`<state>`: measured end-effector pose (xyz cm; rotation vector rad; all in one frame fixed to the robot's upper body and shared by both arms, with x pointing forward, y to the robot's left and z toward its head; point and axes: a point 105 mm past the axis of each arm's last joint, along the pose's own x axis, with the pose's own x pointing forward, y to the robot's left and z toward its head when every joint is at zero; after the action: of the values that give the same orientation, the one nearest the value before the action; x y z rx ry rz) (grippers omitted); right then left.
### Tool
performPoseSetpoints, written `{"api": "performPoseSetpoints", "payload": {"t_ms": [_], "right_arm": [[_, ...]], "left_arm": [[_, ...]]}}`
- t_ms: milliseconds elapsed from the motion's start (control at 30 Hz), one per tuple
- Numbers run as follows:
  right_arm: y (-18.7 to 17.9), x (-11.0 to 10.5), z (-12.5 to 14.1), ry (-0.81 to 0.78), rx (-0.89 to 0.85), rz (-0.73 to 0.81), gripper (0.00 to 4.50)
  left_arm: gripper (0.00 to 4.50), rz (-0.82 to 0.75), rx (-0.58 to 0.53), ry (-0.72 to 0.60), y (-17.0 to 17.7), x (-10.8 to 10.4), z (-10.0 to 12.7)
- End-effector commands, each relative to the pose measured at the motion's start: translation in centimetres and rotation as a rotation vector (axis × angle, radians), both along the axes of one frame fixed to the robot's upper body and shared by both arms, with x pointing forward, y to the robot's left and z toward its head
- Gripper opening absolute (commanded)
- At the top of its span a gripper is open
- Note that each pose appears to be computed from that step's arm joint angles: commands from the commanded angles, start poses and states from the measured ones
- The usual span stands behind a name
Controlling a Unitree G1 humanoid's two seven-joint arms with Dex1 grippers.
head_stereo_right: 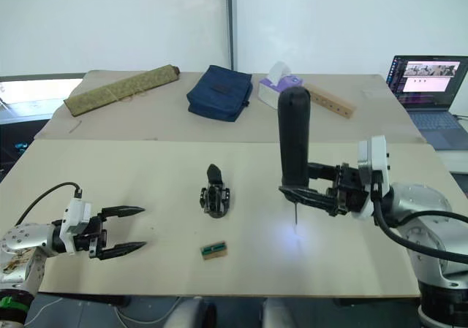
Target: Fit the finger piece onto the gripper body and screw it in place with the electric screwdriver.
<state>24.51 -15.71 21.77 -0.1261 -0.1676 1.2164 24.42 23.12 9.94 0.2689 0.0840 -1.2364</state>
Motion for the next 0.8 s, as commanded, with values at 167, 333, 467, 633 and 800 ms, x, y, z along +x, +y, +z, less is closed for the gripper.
{"api": "performPoseSetpoints", "payload": {"t_ms": [167,333,467,633,800], "right_arm": [[4.9,-2.9,4.0,-0.207,0.098,0.172,1.93],[8.3,-3.9,4.4,-0.209,0.156,0.313,1.93],[10.0,-4.1,4.0,-0.200,0.192,0.397,1.93],[11.2,-4.4,3.0,-0.183,0.214,0.440,1.93],[12.2,-4.1,1.5,-0.175,0.196,0.465,1.93]], "left_arm": [[4.46,-0.190,0.004,-0.070,-4.8,-1.7,1.4],[4.46,-0.232,0.022,-0.083,-7.7,-1.9,1.3],[4.46,-0.260,0.041,-0.041,-9.1,-2.4,-0.3],[4.46,-0.242,0.064,-0.027,-11.3,-1.6,-2.0],[4.46,-0.244,0.062,0.001,-13.2,-1.8,-3.4]]}}
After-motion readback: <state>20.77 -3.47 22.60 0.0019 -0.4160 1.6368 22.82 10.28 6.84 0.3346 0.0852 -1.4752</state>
